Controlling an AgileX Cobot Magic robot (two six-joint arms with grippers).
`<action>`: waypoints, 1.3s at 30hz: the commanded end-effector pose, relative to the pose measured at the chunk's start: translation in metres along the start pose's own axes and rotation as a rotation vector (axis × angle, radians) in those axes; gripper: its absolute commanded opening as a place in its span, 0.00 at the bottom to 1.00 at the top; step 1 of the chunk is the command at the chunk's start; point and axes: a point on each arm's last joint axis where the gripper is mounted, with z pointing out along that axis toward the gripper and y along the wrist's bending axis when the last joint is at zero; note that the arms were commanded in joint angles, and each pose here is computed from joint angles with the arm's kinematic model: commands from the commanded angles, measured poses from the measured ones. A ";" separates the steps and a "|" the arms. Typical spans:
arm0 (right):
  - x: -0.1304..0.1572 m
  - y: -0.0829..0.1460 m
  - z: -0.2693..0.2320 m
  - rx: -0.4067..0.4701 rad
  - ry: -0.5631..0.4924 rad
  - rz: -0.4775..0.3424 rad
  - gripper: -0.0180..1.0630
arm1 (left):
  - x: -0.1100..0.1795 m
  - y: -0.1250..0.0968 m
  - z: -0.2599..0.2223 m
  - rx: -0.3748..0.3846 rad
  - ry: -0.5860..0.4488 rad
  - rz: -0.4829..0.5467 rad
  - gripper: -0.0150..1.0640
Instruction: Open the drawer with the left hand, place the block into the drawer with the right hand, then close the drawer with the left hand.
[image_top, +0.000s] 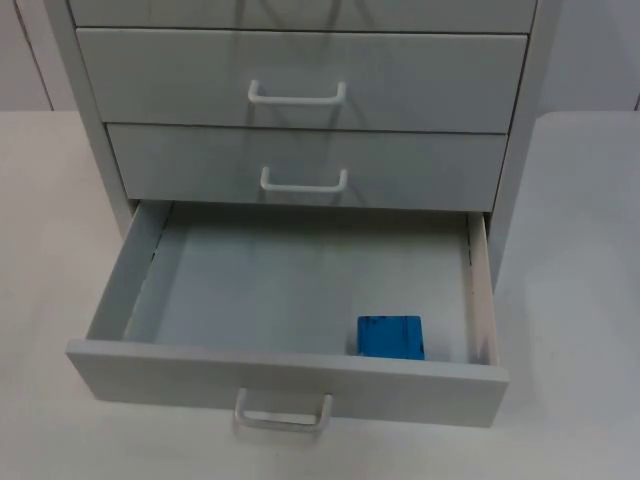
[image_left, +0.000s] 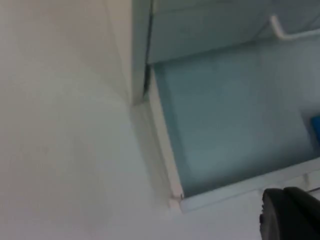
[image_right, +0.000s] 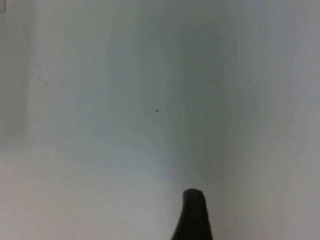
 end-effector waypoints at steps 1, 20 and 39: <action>0.000 0.002 -0.002 -0.007 -0.020 -0.012 0.57 | -0.012 -0.012 0.001 0.027 -0.001 0.101 0.01; 0.000 0.002 -0.002 -0.007 -0.015 -0.010 0.57 | 0.036 -0.154 0.080 -0.022 0.071 1.185 0.01; 0.000 0.002 -0.002 -0.007 -0.021 -0.010 0.57 | 0.100 -0.152 0.151 0.026 0.240 1.298 0.01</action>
